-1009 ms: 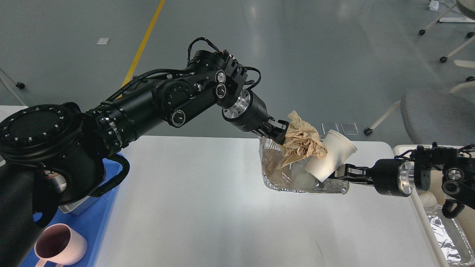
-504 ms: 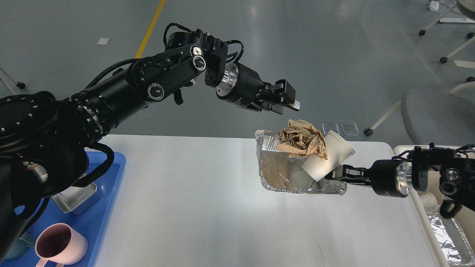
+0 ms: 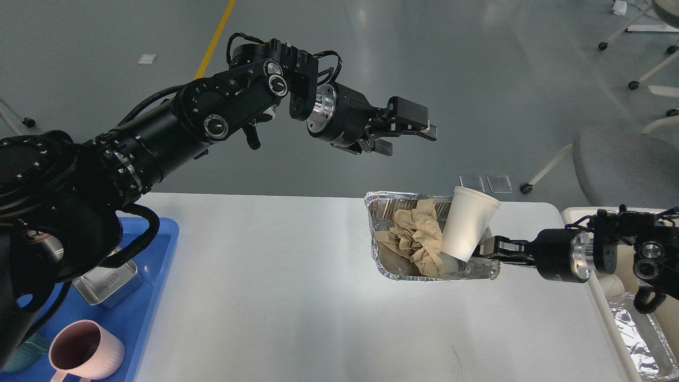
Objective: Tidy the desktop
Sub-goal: 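Open the left gripper and withdraw it from the foil tray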
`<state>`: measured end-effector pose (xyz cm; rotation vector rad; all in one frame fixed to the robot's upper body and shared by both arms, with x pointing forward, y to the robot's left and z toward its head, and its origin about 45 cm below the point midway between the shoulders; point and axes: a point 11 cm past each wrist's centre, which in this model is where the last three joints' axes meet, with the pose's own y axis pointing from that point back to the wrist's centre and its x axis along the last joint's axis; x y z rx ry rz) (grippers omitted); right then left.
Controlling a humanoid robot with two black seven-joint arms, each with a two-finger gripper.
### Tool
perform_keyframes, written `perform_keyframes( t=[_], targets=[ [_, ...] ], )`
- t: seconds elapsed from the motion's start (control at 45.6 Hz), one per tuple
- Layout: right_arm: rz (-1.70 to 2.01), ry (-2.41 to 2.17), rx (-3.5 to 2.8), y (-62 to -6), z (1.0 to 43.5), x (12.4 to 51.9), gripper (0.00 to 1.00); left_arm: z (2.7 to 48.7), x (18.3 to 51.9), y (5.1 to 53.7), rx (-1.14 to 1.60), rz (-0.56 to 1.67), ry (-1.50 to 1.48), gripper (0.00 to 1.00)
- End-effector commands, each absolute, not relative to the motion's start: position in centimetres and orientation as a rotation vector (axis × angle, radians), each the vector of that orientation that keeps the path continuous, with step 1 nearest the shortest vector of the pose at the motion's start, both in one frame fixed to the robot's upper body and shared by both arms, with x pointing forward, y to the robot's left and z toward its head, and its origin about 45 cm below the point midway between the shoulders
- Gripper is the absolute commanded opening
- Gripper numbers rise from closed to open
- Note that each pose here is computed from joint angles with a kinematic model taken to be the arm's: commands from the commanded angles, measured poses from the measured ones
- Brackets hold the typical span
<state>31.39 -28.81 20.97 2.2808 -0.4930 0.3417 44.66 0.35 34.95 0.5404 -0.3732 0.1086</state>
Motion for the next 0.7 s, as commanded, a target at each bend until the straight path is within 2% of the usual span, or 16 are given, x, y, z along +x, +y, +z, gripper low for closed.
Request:
perform_keyframes(
  t=[0.0,0.197,0.263,0.395,0.461,0.57,0.68],
  targets=[
    [0.343,-0.494,2.281,-28.8,21.0,31.4,0.00,38.4,46.5,3.5,0.337,0.231,-0.265,0.97],
    [0.341,-0.501,2.272,-29.2,21.1,31.4,0.00,45.7,49.4,8.0,-0.099,0.461,-0.106,0.97],
    [0.342,-0.505,2.270,-29.3,21.1,31.4,0.00,46.6,50.7,10.2,-0.261,0.578,-0.008,0.97],
    [0.347,-0.523,2.270,-29.5,21.4,31.6,0.00,43.2,52.9,16.7,-0.611,0.825,0.250,0.97],
    [0.347,-0.539,2.269,-29.6,21.3,31.6,0.00,39.9,53.2,19.8,-0.757,0.948,0.356,0.97],
    [0.329,-0.598,2.271,-30.3,21.4,32.0,0.00,33.0,52.4,23.2,-0.836,1.096,0.504,0.97],
    [0.268,-0.754,2.219,-33.8,21.4,32.6,0.00,27.1,50.8,24.9,-0.830,1.180,0.605,0.97]
  ],
)
